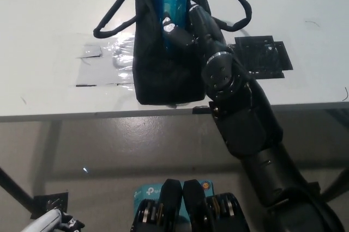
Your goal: The robot uses its right hand to pick up a stack of plates kept in the middle of the desk and put it inside a bag kept next to it
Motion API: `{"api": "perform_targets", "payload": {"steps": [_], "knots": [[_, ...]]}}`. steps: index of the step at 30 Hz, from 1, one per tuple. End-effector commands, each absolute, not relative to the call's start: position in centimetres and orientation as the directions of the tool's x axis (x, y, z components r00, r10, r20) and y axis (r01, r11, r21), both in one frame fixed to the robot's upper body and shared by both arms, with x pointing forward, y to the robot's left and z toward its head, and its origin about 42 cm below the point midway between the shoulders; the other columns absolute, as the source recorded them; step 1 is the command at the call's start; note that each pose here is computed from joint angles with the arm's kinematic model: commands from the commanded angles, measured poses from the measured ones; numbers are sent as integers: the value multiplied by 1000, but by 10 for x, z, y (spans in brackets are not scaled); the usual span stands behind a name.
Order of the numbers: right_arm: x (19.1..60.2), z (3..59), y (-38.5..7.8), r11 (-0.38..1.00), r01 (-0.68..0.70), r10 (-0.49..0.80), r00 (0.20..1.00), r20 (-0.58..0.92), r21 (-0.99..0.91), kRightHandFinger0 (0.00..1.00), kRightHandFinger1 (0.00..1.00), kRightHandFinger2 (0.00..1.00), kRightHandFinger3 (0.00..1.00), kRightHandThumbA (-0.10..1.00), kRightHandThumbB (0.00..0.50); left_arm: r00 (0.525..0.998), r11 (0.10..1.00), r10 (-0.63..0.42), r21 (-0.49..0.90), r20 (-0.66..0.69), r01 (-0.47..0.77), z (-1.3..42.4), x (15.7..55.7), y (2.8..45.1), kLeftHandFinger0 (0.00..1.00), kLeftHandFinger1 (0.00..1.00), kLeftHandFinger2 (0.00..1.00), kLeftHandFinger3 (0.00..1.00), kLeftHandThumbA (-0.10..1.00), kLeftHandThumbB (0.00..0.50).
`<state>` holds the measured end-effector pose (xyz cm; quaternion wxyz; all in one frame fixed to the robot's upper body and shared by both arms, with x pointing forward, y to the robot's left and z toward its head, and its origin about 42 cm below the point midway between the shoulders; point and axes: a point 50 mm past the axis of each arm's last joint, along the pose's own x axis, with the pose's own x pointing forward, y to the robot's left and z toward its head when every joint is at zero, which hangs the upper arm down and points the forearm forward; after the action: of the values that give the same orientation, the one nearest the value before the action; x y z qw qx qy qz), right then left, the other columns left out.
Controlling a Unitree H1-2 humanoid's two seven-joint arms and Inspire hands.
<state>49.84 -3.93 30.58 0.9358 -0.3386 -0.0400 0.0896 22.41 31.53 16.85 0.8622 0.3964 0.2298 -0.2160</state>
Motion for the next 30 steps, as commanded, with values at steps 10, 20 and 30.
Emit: {"api": "perform_targets", "payload": {"steps": [10,20,30], "knots": [[478,414,-30,394,154,222,941,257,-906,1000,1000,1000,1000,983,500,814,610,-153,595,-560,524,168,222,322,703,734,786,849,-100,0],[470,419,-31,402,177,195,942,273,-898,1000,1000,1000,1000,1000,500,809,627,-147,579,-569,521,163,220,321,725,756,823,871,-100,0],[465,436,-24,424,210,178,935,308,-881,1000,1000,1000,1000,1000,500,805,638,-143,568,-575,519,160,217,322,741,761,820,864,-100,0]]}}
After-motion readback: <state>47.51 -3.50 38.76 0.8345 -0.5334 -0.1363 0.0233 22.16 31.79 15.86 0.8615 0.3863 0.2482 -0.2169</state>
